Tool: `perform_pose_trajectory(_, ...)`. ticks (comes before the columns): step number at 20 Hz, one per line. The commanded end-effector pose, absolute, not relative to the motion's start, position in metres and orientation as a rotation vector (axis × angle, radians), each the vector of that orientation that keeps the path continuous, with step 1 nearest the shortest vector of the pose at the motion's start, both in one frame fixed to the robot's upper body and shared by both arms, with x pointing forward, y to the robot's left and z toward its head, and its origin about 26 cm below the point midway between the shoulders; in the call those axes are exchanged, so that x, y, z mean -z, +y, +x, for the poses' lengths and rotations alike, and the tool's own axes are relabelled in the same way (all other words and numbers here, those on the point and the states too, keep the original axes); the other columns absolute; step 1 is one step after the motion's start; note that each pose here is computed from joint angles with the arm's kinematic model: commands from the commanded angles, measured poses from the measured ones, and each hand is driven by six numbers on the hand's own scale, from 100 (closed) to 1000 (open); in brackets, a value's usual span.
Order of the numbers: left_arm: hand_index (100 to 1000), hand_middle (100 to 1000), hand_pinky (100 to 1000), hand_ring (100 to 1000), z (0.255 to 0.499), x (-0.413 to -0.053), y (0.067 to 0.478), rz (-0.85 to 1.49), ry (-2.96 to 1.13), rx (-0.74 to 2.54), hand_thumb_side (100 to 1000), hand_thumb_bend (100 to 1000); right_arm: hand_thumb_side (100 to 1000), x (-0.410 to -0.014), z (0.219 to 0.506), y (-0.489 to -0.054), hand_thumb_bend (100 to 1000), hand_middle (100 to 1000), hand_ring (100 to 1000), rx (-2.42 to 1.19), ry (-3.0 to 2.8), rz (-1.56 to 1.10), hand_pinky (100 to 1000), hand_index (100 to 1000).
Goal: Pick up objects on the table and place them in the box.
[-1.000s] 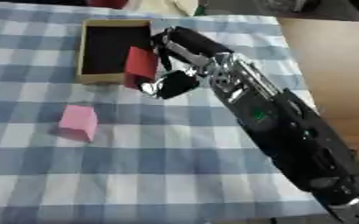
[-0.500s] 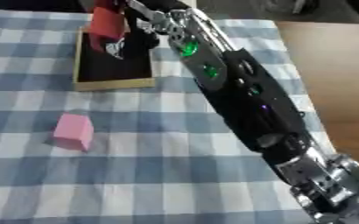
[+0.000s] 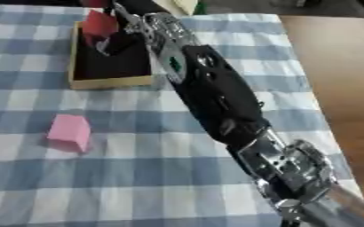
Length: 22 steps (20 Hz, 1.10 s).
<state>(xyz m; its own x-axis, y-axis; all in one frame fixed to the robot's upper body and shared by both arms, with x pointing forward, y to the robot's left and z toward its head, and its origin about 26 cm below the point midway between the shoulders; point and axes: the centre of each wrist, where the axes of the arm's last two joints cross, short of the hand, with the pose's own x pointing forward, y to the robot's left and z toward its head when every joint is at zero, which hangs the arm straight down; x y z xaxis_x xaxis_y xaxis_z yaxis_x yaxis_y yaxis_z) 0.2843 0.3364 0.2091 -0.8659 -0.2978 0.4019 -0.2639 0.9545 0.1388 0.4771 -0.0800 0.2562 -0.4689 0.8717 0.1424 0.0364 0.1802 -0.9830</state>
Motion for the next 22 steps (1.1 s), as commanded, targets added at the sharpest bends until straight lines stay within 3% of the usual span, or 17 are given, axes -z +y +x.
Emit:
perform_pose_trajectory(1, 748, 647, 768, 633, 0.283, -0.217, 0.335, 0.4, -2.702, 0.135, 806, 100, 405, -0.265, 0.482, -0.079, 164, 365, 675, -1.364, -1.696, -0.931, 839, 637)
perform_pose_trajectory(5, 748, 647, 768, 633, 0.284, -0.217, 0.334, 0.4, -2.7, 0.136, 807, 100, 423, -0.257, 0.487, -0.081, 191, 387, 690, -1.378, -1.661, -0.942, 839, 655)
perform_pose_trajectory(8, 747, 647, 769, 633, 0.284, -0.217, 0.334, 0.399, -2.7, 0.136, 807, 100, 453, -0.252, 0.49, -0.082, 274, 468, 758, -1.394, -1.648, -0.944, 838, 717)
perform_pose_trajectory(15, 747, 647, 769, 632, 0.284, -0.216, 0.334, 0.397, -2.699, 0.134, 807, 100, 486, -0.239, 0.495, -0.085, 395, 534, 798, -1.415, -1.577, -0.964, 841, 778)
perform_pose_trajectory(16, 747, 647, 769, 632, 0.284, -0.216, 0.334, 0.396, -2.699, 0.135, 806, 100, 471, -0.238, 0.496, -0.086, 466, 556, 816, -1.416, -1.571, -0.969, 845, 791)
perform_pose_trajectory(22, 747, 647, 770, 633, 0.284, -0.216, 0.334, 0.396, -2.698, 0.136, 806, 100, 508, -0.244, 0.494, -0.085, 620, 584, 837, -1.425, -1.56, -1.061, 849, 821)
